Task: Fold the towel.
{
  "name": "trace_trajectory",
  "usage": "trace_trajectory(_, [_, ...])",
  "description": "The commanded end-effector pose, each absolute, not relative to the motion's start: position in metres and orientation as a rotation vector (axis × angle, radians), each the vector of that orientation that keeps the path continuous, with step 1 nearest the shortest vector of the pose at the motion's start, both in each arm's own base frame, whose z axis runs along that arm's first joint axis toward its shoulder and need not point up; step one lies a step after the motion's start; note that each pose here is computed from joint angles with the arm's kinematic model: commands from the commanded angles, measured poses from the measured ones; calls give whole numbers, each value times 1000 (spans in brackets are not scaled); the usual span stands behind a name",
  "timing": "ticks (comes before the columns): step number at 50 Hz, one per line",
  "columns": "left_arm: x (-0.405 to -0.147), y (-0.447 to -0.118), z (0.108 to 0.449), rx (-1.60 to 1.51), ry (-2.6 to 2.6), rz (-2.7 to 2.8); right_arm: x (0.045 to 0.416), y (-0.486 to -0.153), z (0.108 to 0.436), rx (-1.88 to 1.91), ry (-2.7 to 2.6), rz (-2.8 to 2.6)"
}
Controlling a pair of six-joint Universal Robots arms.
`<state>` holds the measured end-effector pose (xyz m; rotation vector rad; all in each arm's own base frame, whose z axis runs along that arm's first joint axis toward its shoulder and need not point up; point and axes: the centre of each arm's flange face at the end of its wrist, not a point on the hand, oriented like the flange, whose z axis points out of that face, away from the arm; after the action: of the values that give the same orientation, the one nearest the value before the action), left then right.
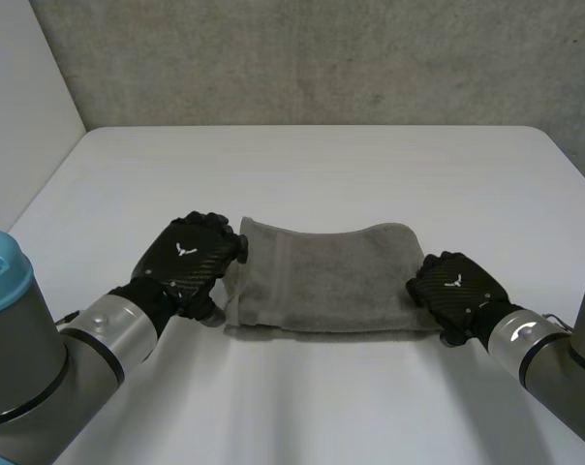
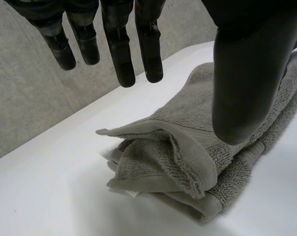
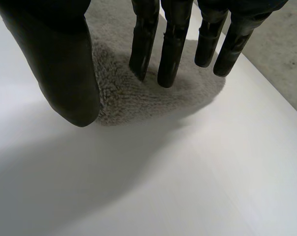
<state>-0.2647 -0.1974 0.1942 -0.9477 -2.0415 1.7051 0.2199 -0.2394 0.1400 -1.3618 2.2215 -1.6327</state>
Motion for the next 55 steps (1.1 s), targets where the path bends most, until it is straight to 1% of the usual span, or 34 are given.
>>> trace_trajectory(1, [-264,-199,194,-934,-2045,1708,217,-242,135,-1323,2221,-1672])
trace_trajectory(13, [-263,-201,195,-861,-2052,1686,220,-243,129,-1327,2200,-1678])
trace_trajectory(18, [-260,-205,194,-847,-2065,1689,221,-243,119,-1328,2222,-1623])
trace_trajectory(24, [-258,-206,194,-840,-2071,1693,219,-247,120,-1321,2235,-1625])
trace_trajectory(27, [-257,-208,194,-833,-2076,1699,218,-254,126,-1324,2234,-1649])
trace_trajectory(29, [-255,-211,195,-823,-2080,1706,214,-267,144,-1311,2232,-1698])
trace_trajectory(30, [-255,-211,195,-823,-2080,1707,214,-267,144,-1311,2232,-1698])
trace_trajectory(32, [-255,-213,197,-816,-2072,1725,217,-276,176,-1320,2170,-1793])
trace_trajectory(33, [-255,-213,197,-816,-2072,1725,217,-276,176,-1320,2170,-1794])
trace_trajectory(34, [-254,-214,199,-812,-2068,1738,220,-281,191,-1323,2129,-1854])
trace_trajectory(35, [-254,-214,200,-809,-2062,1744,228,-282,204,-1325,2081,-1896])
trace_trajectory(36, [-254,-214,200,-809,-2062,1744,228,-282,205,-1325,2081,-1896])
trace_trajectory(37, [-254,-215,201,-808,-2059,1750,242,-277,216,-1348,2007,-1923])
trace_trajectory(38, [-254,-215,201,-808,-2059,1750,242,-277,216,-1349,2006,-1923])
trace_trajectory(40, [-254,-216,204,-801,-2055,1762,284,-256,233,-1404,1817,-1940])
trace_trajectory(41, [-254,-216,204,-801,-2055,1762,284,-256,233,-1404,1817,-1940])
trace_trajectory(42, [-254,-217,204,-791,-2055,1760,304,-244,235,-1428,1745,-1926])
trace_trajectory(43, [-254,-217,205,-781,-2051,1761,322,-233,232,-1460,1691,-1896])
trace_trajectory(44, [-254,-217,205,-781,-2051,1761,322,-233,232,-1460,1690,-1896])
trace_trajectory(46, [-253,-219,204,-760,-2056,1757,356,-206,218,-1533,1604,-1814])
trace_trajectory(47, [-253,-219,204,-760,-2056,1757,357,-206,218,-1533,1603,-1813])
trace_trajectory(49, [-249,-223,204,-732,-2067,1762,379,-182,200,-1599,1564,-1725])
trace_trajectory(50, [-249,-223,204,-732,-2067,1762,380,-182,200,-1600,1564,-1725])
trace_trajectory(52, [-246,-226,205,-721,-2076,1768,395,-166,178,-1663,1541,-1647])
trace_trajectory(53, [-246,-226,205,-720,-2076,1768,395,-165,178,-1663,1540,-1647])
trace_trajectory(54, [-245,-227,204,-716,-2080,1769,401,-158,166,-1695,1529,-1611])
trace_trajectory(55, [-245,-227,204,-716,-2080,1769,401,-158,166,-1695,1529,-1610])
